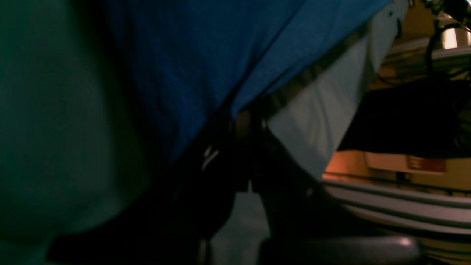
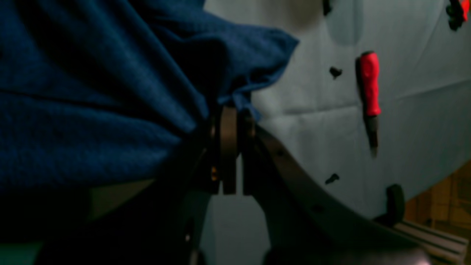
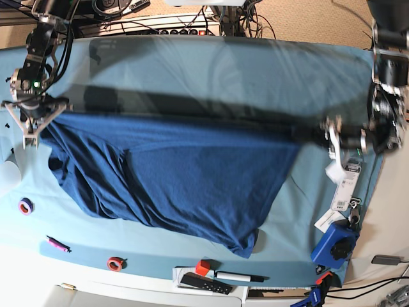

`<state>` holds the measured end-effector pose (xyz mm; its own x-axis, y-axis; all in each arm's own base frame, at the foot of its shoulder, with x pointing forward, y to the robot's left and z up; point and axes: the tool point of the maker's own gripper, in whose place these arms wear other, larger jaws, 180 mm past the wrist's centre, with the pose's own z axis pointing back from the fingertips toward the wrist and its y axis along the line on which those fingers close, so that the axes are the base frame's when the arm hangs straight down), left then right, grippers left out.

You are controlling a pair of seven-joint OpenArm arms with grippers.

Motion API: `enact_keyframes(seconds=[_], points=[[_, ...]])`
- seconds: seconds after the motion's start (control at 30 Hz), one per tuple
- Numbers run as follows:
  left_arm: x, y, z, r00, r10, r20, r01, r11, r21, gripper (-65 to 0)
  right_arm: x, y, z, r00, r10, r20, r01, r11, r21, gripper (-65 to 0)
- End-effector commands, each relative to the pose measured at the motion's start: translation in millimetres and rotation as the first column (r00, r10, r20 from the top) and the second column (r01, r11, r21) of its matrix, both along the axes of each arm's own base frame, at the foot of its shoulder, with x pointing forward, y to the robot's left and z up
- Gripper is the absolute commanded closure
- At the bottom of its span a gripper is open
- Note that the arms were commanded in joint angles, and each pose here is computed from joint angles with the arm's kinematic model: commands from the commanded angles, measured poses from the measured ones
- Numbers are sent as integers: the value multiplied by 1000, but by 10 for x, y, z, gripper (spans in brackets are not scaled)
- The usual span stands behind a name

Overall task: Layout the t-shirt on the table in an organized manner, then fold the t-shirt properly
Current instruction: 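Lay the shirt flat and open both grippers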

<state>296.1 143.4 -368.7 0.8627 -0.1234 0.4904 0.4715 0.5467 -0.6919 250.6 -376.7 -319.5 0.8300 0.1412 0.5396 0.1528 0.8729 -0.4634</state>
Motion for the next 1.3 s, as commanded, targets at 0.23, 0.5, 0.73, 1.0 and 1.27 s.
enact_keyframes(seconds=[0.23,0.5,0.73,1.0,1.27], points=[[-448,29,-258,994,-17,-110,17,1000,-3,0,-182,-87,-25,999,0,-42,-2,999,-46,0],[-767,8,-392,982,-65,-178,68,998,11,0,-344,-97,-130,995,-8,-97,3,999,-48,0],[-960,-115,-347,979,-123,-163,125,992,3,0,-331,-130,-98,996,-6,-90,-1,997,-76,0],[-803,-129,-119,995,-98,35,94,992,85,0,-327,-187,-52,996,-8,-88,-3,992,-123,0],[-736,-50,-90,994,-87,65,79,989,122,-33,-299,-177,-40,997,6,-77,-16,992,-125,-144]])
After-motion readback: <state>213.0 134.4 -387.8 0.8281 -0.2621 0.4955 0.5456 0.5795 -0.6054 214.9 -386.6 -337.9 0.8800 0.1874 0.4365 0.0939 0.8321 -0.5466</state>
